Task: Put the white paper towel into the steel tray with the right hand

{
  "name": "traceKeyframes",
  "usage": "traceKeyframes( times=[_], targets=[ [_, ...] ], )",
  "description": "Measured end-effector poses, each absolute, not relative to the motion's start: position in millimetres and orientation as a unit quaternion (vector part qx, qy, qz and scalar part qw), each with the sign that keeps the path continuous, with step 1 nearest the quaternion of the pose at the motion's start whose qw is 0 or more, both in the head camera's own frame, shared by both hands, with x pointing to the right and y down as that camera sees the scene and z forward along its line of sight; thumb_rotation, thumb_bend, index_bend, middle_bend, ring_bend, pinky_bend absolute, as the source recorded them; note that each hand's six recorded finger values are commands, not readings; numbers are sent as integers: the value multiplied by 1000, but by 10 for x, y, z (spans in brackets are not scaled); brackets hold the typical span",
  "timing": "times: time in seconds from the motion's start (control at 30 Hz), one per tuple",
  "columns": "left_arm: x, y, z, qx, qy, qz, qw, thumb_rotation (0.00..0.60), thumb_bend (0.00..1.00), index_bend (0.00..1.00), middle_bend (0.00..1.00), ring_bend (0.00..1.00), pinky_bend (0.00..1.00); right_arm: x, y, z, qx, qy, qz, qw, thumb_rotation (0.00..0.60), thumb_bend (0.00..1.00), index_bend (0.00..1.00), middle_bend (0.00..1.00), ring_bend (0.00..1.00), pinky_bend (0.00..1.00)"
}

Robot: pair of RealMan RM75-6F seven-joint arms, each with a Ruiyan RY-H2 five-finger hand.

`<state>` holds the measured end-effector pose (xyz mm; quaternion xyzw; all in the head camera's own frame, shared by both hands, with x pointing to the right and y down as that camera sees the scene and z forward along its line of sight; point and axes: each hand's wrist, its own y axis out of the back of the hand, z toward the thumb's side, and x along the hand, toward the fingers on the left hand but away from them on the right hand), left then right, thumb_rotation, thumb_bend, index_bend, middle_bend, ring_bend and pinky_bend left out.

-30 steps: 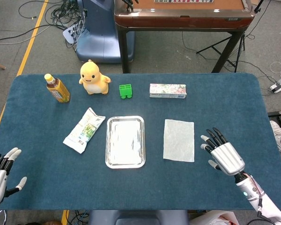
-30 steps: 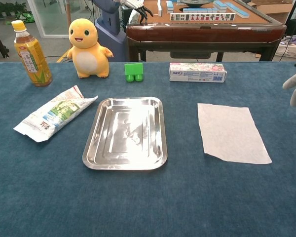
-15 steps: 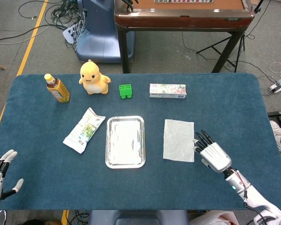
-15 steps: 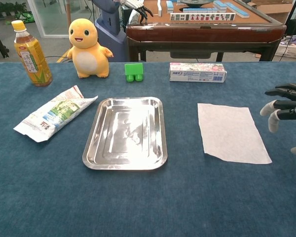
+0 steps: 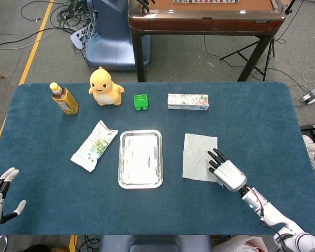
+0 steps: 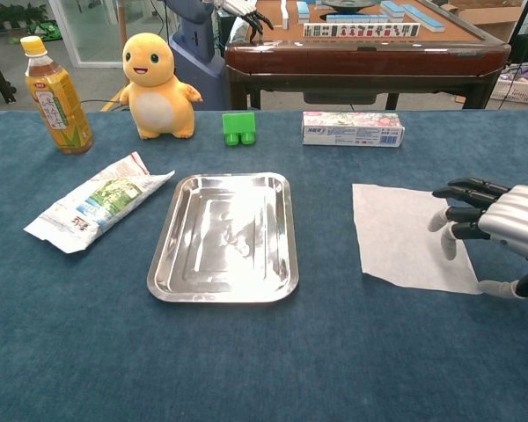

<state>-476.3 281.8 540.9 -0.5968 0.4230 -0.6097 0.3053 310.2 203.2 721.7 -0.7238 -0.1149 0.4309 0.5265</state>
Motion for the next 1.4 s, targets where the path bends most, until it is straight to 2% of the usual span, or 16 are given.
traceKeyframes(
  times=[0.7,1.4],
  targets=[
    [-4768,2820,5428,-595,419,-615,304,600,246,127,115,142,58,3270,2019,7222,-721,-125,446,516,600,251,449,247,19,0],
    [-4805,2815,5422,-591,421,-617,304,600,246,128,116,142,58,3081,1954,7325,-725,-124,435,520,600,273,458,251,33,0]
  ],
)
